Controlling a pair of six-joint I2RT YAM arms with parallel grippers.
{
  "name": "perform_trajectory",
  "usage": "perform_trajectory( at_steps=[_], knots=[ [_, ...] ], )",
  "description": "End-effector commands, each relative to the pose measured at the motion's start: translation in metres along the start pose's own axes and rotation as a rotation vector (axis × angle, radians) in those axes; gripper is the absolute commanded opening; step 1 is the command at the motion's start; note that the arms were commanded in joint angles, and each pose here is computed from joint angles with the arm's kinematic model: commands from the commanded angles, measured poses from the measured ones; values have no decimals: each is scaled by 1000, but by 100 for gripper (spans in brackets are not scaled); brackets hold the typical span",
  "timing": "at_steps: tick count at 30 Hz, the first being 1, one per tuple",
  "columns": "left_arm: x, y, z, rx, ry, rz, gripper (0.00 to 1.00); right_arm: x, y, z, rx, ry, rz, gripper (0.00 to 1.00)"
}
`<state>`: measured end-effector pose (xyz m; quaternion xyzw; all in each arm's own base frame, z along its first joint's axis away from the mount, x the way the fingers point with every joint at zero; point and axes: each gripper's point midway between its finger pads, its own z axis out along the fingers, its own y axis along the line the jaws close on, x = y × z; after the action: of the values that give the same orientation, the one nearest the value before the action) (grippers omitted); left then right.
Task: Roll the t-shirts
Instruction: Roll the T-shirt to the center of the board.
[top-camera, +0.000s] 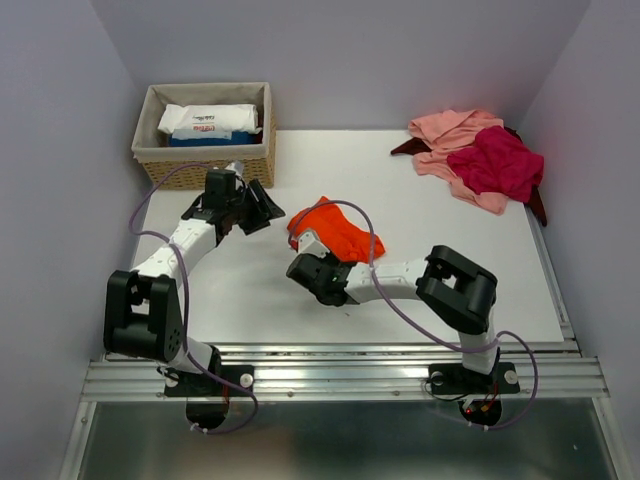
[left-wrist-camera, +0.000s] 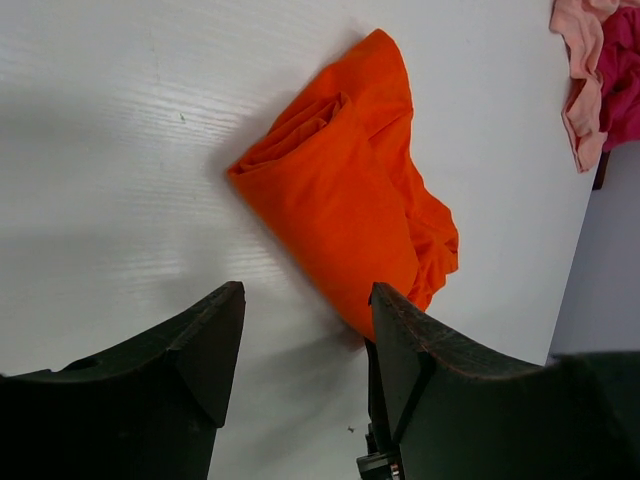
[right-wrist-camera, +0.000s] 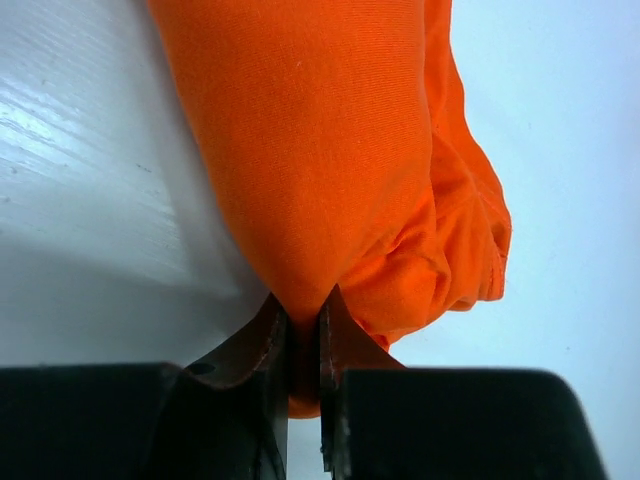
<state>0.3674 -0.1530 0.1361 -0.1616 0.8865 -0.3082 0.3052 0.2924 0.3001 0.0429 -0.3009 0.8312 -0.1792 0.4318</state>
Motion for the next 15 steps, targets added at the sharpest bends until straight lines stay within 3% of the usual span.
perform_trajectory(
  at_steps=[1, 15],
  knots=[
    [0, -13, -18, 59, -35, 28, 65, -29, 5, -12, -86, -82, 139, 1],
    [47, 19, -16, 70, -24, -60, 74, -44, 38, -36, -512, -24, 371, 1]
  ],
)
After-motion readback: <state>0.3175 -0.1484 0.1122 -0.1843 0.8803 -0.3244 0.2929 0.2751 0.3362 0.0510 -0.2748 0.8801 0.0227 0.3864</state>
